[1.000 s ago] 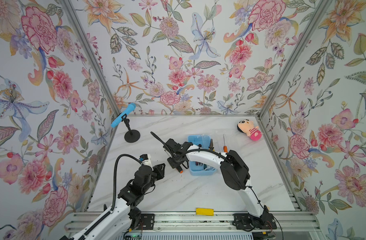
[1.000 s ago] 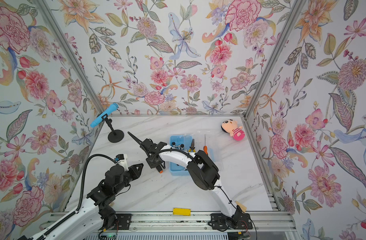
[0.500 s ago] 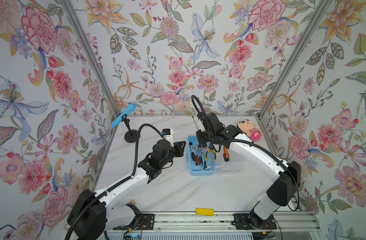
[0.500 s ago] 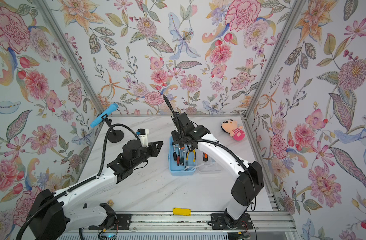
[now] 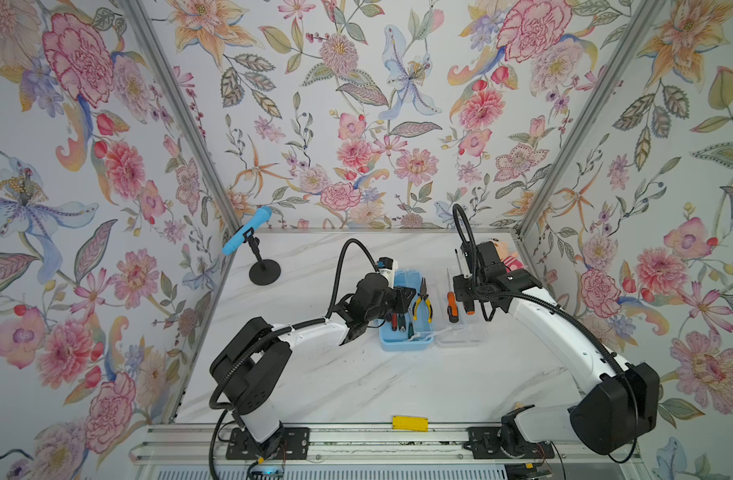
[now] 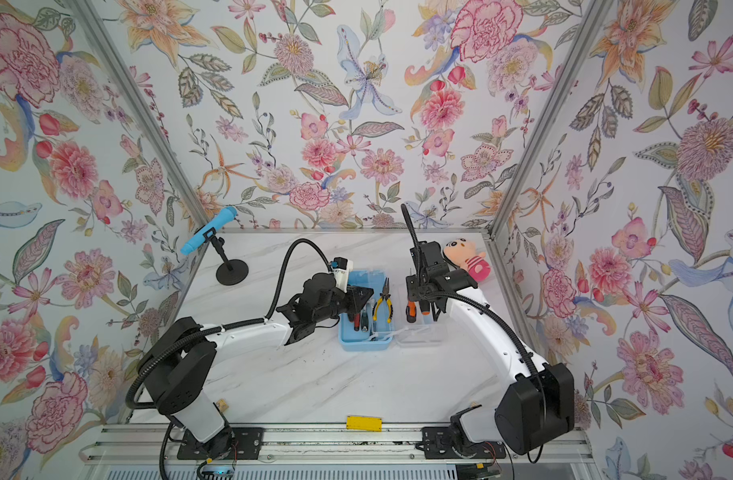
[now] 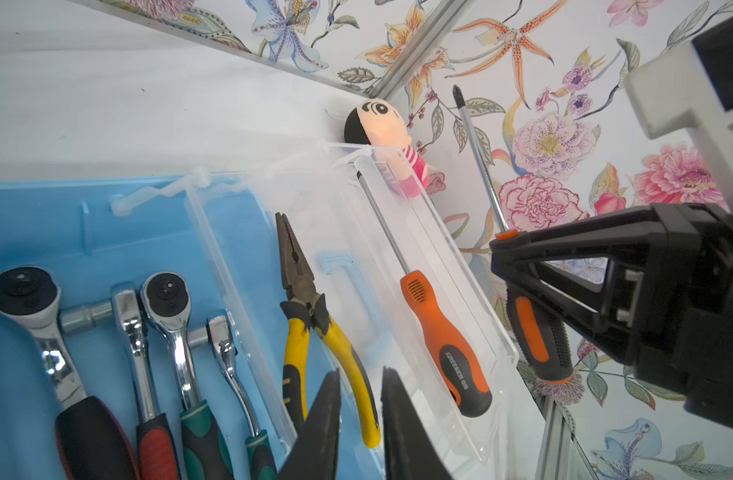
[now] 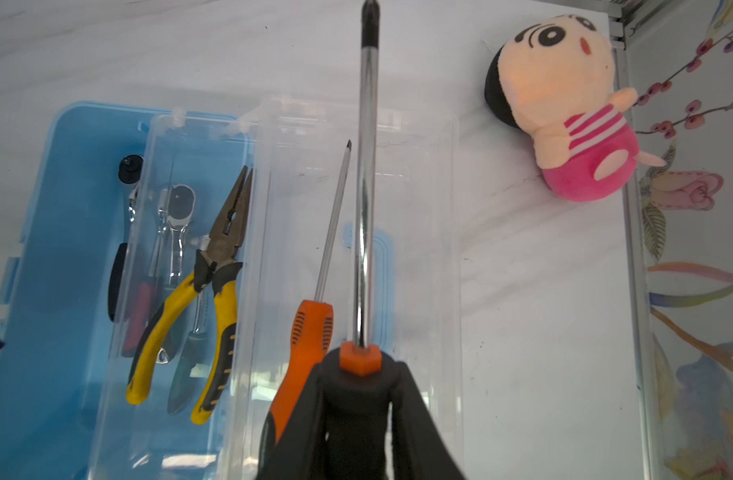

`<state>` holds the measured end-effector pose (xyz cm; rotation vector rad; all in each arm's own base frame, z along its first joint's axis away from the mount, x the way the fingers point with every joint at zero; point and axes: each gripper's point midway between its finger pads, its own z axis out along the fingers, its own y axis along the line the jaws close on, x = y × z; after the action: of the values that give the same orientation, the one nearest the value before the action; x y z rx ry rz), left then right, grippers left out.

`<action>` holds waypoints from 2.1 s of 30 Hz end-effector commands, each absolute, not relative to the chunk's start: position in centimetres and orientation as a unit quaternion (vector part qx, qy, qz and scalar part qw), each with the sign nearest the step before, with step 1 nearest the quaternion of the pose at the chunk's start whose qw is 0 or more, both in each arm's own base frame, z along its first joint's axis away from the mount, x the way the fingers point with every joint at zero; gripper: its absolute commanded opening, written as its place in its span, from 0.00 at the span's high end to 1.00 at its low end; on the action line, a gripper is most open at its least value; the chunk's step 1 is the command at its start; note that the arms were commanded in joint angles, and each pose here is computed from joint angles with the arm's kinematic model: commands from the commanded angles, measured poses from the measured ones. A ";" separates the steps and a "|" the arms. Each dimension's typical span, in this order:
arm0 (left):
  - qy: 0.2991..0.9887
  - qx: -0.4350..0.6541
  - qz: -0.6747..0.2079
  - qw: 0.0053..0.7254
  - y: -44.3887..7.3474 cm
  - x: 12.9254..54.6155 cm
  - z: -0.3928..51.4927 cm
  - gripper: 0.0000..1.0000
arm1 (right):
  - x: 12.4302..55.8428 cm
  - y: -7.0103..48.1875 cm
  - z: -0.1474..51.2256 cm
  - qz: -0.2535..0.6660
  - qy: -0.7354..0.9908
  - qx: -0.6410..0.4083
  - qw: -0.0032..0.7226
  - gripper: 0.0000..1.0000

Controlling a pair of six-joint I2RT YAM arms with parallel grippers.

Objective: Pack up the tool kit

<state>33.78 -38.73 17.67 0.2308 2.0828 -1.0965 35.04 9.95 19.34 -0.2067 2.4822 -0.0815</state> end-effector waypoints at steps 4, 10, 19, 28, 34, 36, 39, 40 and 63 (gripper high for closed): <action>0.803 0.116 -0.452 0.372 -40.9 33.4 18.2 0.78 | 35.4 7.6 17.2 -0.079 0.946 -0.081 0.303 1.00; 0.810 0.126 -0.435 0.372 -40.7 33.5 17.9 0.78 | 36.1 6.4 15.9 -0.069 0.950 -0.054 0.301 1.00; 0.828 0.128 -0.397 0.375 -39.4 33.5 16.8 0.75 | 36.1 6.6 14.6 -0.065 0.954 -0.052 0.289 0.96; 0.843 0.125 -0.354 0.384 -37.1 33.6 16.3 0.74 | 36.0 6.9 14.1 -0.063 0.956 -0.050 0.282 0.62; 0.857 0.115 -0.305 0.400 -33.9 35.3 16.5 0.71 | 35.8 6.6 17.6 -0.057 0.947 -0.024 0.315 0.55; 0.864 0.105 -0.279 0.407 -31.7 36.5 16.6 0.71 | 35.5 6.0 20.1 -0.048 0.935 0.008 0.350 0.55; 0.875 0.088 -0.242 0.411 -28.2 38.2 16.3 0.70 | 34.2 5.1 22.5 -0.007 0.921 0.059 0.384 0.55; 0.880 0.083 -0.227 0.408 -27.1 38.7 15.9 0.71 | 33.6 4.6 23.1 0.008 0.915 0.081 0.395 0.55; 0.903 0.076 -0.225 0.358 -22.7 33.7 10.8 0.61 | 24.7 2.3 12.5 0.141 0.894 0.279 0.322 0.45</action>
<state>32.62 -21.04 9.26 0.1745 2.3879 -0.5085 24.33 2.08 13.10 0.6904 2.3578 0.3154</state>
